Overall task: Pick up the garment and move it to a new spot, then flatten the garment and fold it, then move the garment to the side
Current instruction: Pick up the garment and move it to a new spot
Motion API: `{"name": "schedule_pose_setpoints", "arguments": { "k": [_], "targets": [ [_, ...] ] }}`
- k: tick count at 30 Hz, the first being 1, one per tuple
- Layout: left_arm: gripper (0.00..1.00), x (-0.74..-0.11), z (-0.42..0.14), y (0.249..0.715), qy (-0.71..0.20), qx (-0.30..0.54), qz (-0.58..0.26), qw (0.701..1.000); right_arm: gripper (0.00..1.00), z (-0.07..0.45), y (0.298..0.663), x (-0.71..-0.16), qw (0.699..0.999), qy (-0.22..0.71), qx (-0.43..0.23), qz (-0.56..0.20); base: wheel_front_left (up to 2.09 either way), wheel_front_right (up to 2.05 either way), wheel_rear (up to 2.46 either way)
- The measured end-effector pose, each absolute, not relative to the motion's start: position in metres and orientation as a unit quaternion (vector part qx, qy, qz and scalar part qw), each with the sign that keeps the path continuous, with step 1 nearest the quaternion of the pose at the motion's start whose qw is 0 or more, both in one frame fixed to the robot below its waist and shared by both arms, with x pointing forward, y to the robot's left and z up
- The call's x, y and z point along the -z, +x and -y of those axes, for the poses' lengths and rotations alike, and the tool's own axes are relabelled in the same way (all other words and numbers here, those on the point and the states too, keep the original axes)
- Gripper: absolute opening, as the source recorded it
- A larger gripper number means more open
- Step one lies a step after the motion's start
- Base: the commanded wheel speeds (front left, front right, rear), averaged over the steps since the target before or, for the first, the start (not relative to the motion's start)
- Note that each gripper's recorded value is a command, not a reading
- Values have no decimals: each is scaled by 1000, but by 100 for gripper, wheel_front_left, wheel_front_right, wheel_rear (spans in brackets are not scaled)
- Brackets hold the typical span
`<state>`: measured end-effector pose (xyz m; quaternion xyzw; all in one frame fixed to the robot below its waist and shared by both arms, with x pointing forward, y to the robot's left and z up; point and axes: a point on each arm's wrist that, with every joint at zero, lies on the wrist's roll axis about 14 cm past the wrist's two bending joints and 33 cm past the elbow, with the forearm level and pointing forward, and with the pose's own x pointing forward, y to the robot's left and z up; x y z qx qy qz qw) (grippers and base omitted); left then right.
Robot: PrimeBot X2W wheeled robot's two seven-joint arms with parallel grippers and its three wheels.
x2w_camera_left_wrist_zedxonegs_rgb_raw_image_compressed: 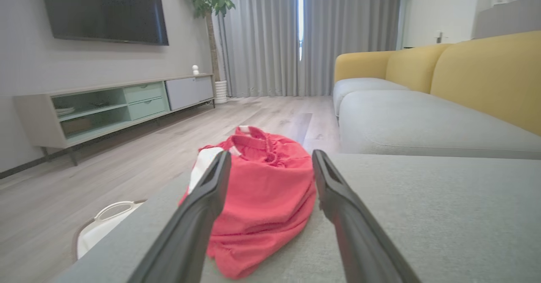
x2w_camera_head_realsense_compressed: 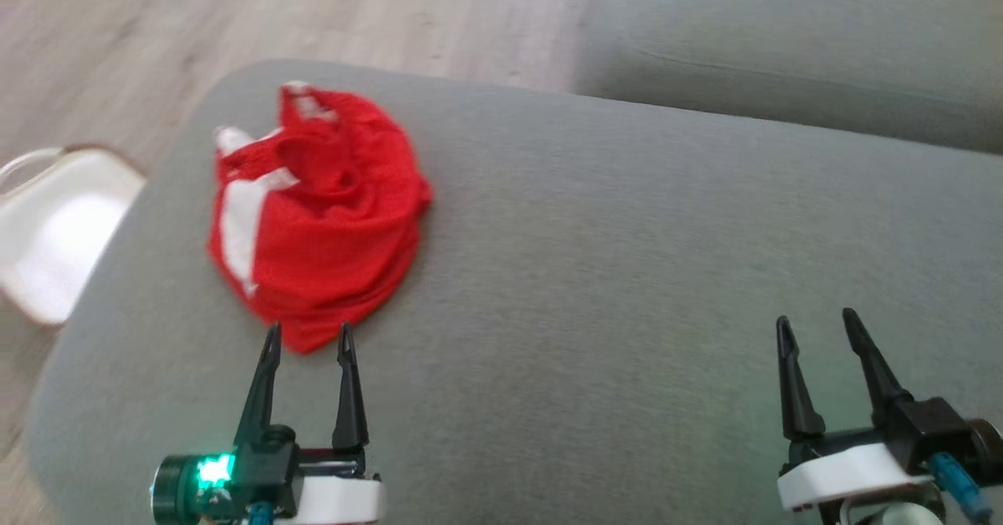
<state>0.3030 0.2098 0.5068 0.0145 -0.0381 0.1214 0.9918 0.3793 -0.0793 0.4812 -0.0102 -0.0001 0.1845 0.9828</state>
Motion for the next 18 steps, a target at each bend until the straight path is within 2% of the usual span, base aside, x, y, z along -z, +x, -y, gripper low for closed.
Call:
{"name": "schedule_pose_setpoints", "arguments": {
  "k": [14, 18],
  "targets": [
    [100, -507, -283, 242, 25, -271, 31, 962, 100, -21, 388, -483, 946, -5, -323, 7, 0, 0, 0],
    [100, -504, -288, 239, 25, -283, 25, 959, 100, -25, 390, -478, 945, -3, -328, 0, 0, 0, 0]
  ]
}}
